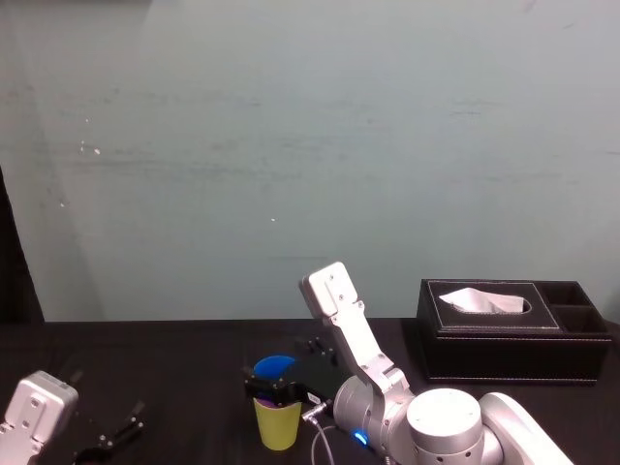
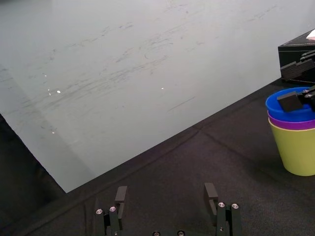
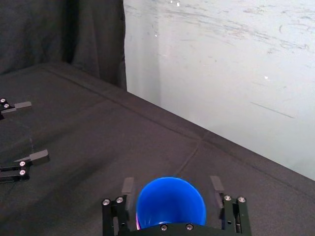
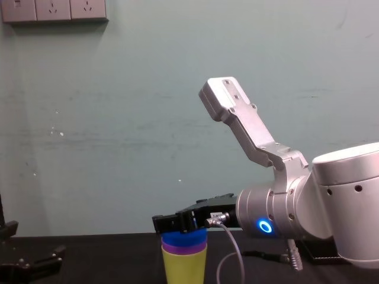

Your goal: Stack the three plastic cups sequentially using one hand.

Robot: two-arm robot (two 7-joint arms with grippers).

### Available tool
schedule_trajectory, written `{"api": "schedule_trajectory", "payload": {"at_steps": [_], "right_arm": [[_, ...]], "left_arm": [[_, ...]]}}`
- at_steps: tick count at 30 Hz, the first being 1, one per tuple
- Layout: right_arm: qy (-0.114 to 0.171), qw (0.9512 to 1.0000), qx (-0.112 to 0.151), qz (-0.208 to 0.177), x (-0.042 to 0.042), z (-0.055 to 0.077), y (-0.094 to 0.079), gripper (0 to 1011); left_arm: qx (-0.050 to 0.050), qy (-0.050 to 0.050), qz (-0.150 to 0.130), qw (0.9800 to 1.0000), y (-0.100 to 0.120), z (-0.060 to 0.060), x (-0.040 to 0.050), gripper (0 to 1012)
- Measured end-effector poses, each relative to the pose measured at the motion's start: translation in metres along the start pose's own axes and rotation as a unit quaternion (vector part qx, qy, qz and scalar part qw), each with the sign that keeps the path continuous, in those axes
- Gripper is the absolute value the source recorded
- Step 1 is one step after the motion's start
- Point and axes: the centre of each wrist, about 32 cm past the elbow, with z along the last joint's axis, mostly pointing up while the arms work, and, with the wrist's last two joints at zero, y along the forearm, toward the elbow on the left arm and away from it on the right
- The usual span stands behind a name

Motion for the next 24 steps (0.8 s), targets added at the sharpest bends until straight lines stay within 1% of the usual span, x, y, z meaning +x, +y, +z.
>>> {"api": "schedule_trajectory", "payload": {"at_steps": [1,2,3,15,20,24], "right_arm": [[0.000,1.0000,0.000,0.000,0.0000,0.000,0.000,958],[0.000,1.0000,0.000,0.000,0.0000,0.000,0.000,998],[0.000,1.0000,0.000,0.000,0.0000,0.000,0.000,1002],[-0.001,1.0000,0.002,0.000,-0.0002,0.000,-0.001,1002],[-0.006,0.9998,0.018,-0.010,-0.0007,0.001,-0.006,1002],[0.000,0.9987,0.044,-0.023,0.0005,0.001,-0.013,1002]], "left_arm": [[0.000,0.000,0.000,1.0000,0.000,0.000,0.0000,1000],[0.000,0.000,0.000,1.0000,0.000,0.000,0.0000,1000],[0.000,0.000,0.000,1.0000,0.000,0.000,0.0000,1000],[0.000,0.000,0.000,1.0000,0.000,0.000,0.0000,1000],[0.000,0.000,0.000,1.0000,0.000,0.000,0.0000,1000],[0.000,0.000,0.000,1.0000,0.000,0.000,0.0000,1000]]}}
